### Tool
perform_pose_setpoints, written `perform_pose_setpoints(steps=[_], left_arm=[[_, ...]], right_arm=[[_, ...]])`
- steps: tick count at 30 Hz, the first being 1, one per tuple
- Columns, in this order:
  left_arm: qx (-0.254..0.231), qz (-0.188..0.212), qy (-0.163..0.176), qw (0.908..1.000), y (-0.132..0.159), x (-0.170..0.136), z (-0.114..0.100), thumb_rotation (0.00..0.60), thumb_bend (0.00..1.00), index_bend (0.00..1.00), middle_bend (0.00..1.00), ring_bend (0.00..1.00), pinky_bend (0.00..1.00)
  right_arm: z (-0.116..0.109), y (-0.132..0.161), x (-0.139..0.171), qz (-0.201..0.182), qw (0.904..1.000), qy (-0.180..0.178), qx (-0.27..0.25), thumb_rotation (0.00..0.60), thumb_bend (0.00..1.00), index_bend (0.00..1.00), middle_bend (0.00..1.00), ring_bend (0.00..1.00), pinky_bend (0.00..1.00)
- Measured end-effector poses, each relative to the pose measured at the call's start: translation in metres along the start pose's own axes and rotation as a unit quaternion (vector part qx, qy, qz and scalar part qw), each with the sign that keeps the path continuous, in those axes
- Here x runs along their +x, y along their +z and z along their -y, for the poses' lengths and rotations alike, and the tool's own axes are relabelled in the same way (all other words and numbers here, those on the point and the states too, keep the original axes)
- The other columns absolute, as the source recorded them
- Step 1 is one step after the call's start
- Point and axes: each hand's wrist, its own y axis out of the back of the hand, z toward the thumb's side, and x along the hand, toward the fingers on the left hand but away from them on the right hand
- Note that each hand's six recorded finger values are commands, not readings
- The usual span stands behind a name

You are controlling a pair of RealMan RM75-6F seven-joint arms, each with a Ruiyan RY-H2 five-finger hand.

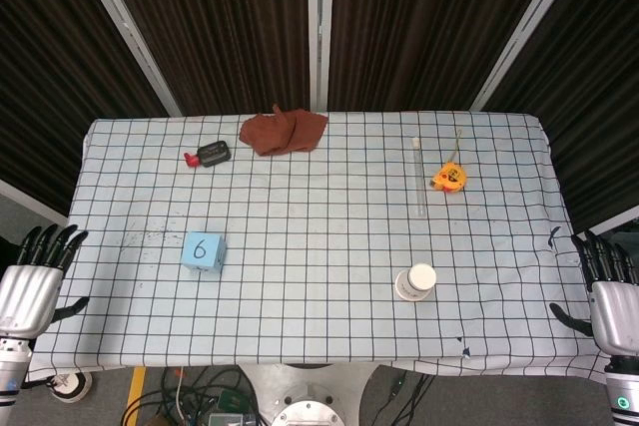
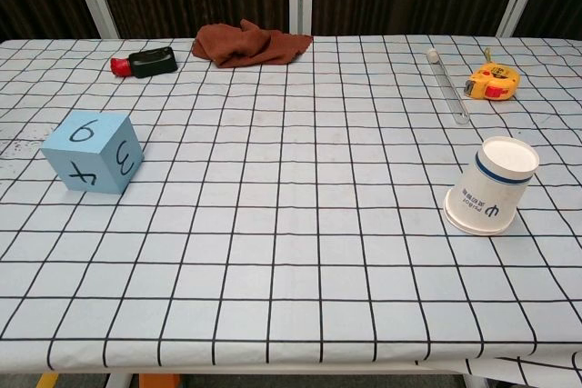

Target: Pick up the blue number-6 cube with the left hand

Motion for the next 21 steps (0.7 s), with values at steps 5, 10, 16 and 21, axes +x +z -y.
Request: perform_pose_setpoints(steps=[5,10,16,21], left_arm=[[-0.001,0.000,0.001,1.0000,-0.0002,-0.0005,-0.0005,0.600,0.00,0.11,0.07,0.01,0.05],[0.000,0.007,0.003,1.0000,0.0024,-0.0005,-0.0022,0.600,0.00,0.11,0.07,0.01,0.05],[0.000,0.009,0.007,0.9999,0.0009,0.0009,-0.0073,0.600,0.00,0.11,0.07,0.01,0.05],[-0.013,0.008,0.008,0.9999,-0.0002,-0.0024,-0.0080,0.600,0.01,0.10,0.08,0.03,0.15]], right_arm=[[-0.0001,-0.0007,0.0001,0.001,1.0000,0.000,0.000,0.600,0.05,0.00,0.00,0.00,0.00],[0.0000,-0.0015,-0.0006,0.003,1.0000,0.000,-0.001,0.600,0.05,0.00,0.00,0.00,0.00],[-0.0002,0.0007,-0.0019,0.001,1.0000,0.001,-0.002,0.600,0.05,0.00,0.00,0.00,0.00],[-0.0010,0.0022,-0.0011,-0.004,1.0000,0.002,0.003,0.600,0.05,0.00,0.00,0.00,0.00]])
